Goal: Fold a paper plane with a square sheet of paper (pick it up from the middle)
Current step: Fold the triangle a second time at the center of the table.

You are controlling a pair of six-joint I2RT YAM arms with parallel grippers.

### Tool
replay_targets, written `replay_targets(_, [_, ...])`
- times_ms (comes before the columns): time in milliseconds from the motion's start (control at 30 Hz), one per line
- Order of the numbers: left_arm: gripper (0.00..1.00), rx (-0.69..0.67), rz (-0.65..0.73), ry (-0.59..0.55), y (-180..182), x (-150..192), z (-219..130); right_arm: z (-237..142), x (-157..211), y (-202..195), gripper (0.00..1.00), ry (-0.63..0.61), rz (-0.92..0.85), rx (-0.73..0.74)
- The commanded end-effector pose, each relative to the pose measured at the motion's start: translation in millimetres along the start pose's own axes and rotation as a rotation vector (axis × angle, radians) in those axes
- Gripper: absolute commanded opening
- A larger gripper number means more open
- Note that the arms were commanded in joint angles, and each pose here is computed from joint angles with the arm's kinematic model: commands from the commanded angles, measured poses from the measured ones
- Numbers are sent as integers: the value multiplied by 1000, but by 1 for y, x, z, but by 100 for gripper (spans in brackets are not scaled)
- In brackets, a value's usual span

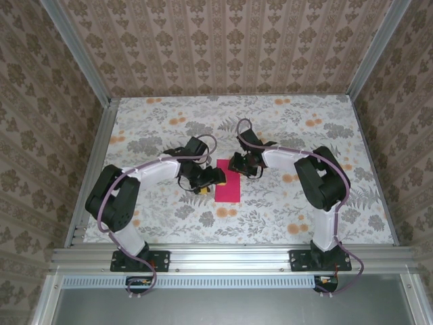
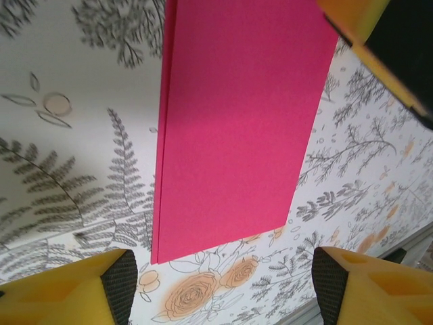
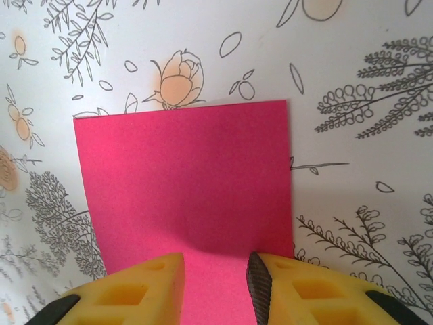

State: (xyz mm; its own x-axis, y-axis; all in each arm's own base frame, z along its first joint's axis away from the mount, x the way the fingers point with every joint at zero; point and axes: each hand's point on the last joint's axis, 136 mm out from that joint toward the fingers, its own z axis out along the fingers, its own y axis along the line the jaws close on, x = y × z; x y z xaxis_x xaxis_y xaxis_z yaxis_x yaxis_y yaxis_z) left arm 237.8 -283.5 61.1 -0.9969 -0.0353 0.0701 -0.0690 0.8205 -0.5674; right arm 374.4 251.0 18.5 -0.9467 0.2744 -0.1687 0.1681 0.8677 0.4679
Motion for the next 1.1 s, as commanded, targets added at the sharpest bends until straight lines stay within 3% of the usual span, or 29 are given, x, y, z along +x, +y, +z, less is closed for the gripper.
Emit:
replay_targets(0, [72,-3,-19,25,-4,13,-1,24,21,-50,36,89,116,117])
replay_targets(600, [75,-27,-2,105,-6,24,27,33,29,-63,36,131,167,111])
replay_targets(1067, [74,2,15,106,-14,21,30,34,32,-67,35,138,167,116])
